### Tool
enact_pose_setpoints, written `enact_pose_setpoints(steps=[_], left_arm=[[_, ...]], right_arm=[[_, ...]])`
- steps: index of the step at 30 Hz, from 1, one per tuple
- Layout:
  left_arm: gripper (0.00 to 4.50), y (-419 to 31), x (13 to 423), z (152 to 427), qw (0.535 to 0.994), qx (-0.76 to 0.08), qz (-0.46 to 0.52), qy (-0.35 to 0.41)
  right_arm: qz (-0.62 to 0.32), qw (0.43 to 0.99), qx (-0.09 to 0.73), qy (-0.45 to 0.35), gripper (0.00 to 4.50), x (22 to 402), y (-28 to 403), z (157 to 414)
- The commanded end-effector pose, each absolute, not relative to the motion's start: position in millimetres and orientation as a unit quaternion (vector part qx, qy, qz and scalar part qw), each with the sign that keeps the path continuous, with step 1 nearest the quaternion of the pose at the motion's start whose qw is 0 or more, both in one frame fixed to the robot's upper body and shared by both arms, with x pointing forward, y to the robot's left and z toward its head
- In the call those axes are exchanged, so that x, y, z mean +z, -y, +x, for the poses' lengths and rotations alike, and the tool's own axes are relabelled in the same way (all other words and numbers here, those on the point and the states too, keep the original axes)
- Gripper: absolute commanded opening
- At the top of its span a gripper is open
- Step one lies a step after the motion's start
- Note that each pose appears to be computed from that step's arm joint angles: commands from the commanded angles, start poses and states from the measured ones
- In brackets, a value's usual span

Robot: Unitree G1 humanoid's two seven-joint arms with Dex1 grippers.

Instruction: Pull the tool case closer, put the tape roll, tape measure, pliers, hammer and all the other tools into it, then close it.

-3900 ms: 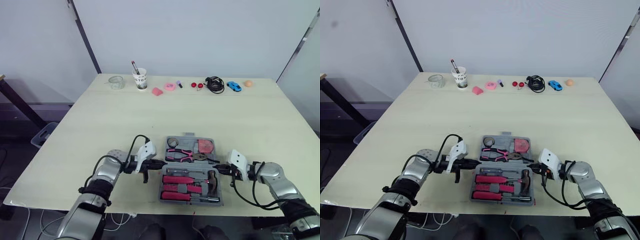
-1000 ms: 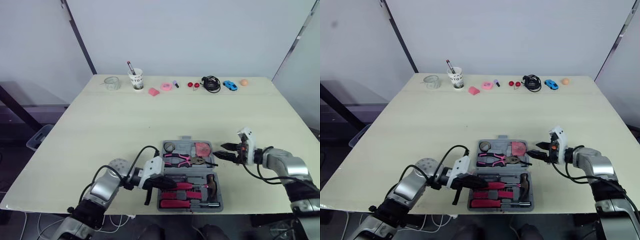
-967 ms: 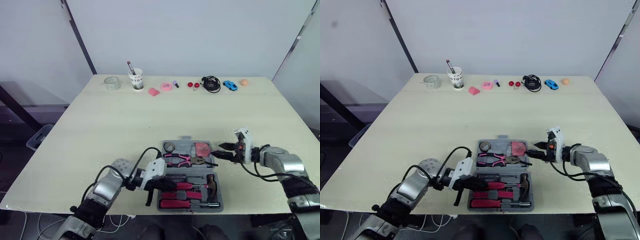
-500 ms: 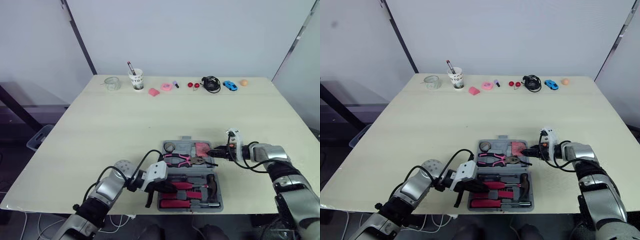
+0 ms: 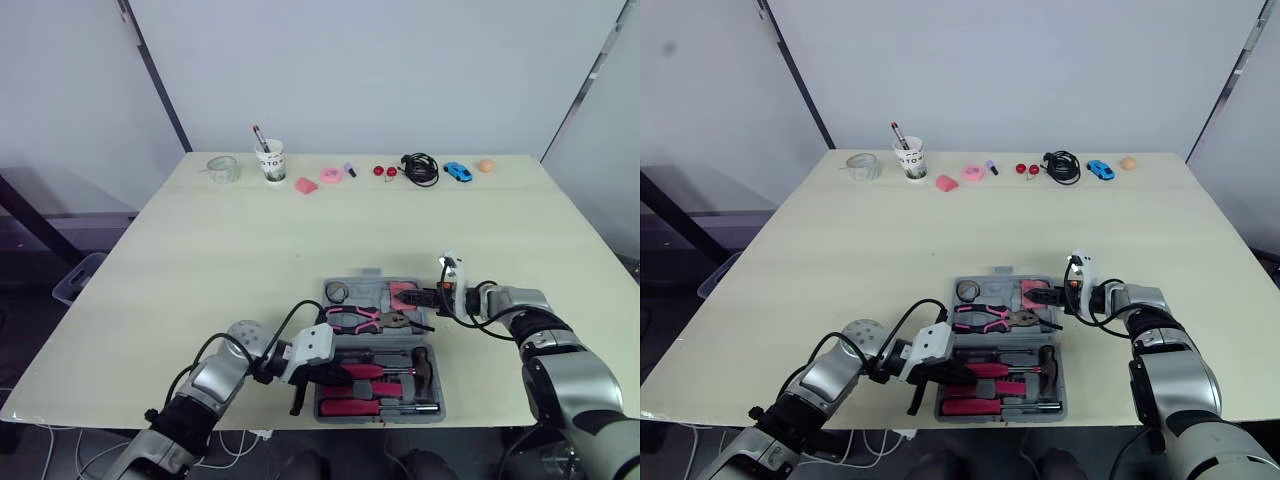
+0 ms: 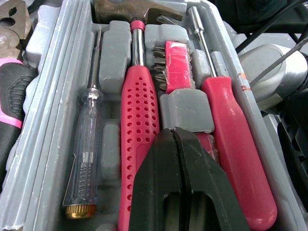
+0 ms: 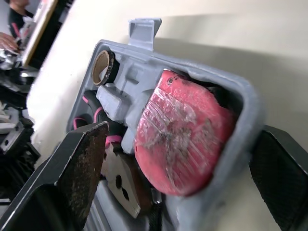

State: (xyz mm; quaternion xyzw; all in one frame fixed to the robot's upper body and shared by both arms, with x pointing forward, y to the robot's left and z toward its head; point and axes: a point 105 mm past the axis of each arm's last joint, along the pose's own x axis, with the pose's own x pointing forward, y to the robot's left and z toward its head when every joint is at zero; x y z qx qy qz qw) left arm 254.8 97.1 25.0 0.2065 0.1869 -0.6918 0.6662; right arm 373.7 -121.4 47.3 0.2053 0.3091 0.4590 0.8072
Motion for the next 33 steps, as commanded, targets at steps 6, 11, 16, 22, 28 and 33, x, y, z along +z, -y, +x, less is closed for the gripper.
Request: enact_pose_setpoints(steps=[6, 11, 16, 22, 28, 33], left_arm=[[0.0, -94.9, 25.2, 249.8, 0.678, -0.689, 0.182, -0.181], [0.0, -95.5, 38.7, 245.1, 0.685, -0.691, 0.17, -0.157], [0.0, -103.9, 49.6, 239.6, 0.695, -0.685, 0.16, -0.15], [0.0, -142.4, 67.3, 223.3, 0.724, -0.658, 0.13, -0.16], [0.0, -183.6, 73.4, 212.2, 0.763, -0.611, 0.11, -0.179], [0.0, -210.3, 74.0, 222.0, 0.817, -0.543, 0.104, -0.166]], right_arm=[[0.235, 0.766, 0.554, -0.226, 4.45, 89.9, 111.1, 370.7], [0.25, 0.736, 0.597, -0.199, 4.45, 104.6, 114.7, 358.3], [0.258, 0.716, 0.626, -0.17, 4.45, 120.5, 118.2, 345.1], [0.246, 0.676, 0.672, -0.175, 4.45, 132.5, 124.6, 300.3], [0.216, 0.684, 0.67, -0.192, 4.45, 134.4, 134.6, 261.7], [0.149, 0.745, 0.623, -0.187, 4.45, 121.9, 153.2, 247.0]])
